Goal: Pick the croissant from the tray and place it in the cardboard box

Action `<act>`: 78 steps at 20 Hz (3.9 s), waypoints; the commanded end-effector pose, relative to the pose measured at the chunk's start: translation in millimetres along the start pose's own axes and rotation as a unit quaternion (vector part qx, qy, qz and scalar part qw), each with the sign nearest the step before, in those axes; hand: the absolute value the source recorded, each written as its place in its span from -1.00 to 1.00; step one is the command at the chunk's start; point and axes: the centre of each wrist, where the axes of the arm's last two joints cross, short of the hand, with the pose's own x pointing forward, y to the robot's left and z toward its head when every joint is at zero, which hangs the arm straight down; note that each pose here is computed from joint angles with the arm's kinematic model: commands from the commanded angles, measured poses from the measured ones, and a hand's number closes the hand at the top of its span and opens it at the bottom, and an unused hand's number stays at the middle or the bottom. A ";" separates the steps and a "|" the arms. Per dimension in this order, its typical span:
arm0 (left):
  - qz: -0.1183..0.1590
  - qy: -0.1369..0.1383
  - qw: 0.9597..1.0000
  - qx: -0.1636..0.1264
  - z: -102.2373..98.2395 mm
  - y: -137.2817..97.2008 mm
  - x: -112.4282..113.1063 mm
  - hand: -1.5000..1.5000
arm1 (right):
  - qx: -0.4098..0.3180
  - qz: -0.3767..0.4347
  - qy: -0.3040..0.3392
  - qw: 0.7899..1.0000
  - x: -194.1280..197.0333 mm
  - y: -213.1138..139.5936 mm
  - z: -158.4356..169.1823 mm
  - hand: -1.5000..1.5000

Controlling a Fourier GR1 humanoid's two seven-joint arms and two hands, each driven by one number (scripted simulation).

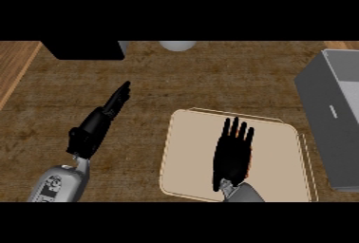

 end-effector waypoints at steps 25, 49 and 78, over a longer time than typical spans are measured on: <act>0.000 0.007 1.000 0.027 8.3 9.4 -5.7 0.00 | 0.003 -0.051 -0.307 0.950 -205.0 22.9 -18.6 1.00; -0.001 0.006 1.000 0.027 21.7 5.2 -5.2 0.00 | -0.202 -0.276 -0.317 0.885 -440.5 -116.3 50.3 1.00; -0.002 -0.007 1.000 -0.009 -7.4 2.7 2.0 0.00 | -0.216 -0.289 -0.177 0.916 -436.5 -173.0 -88.8 1.00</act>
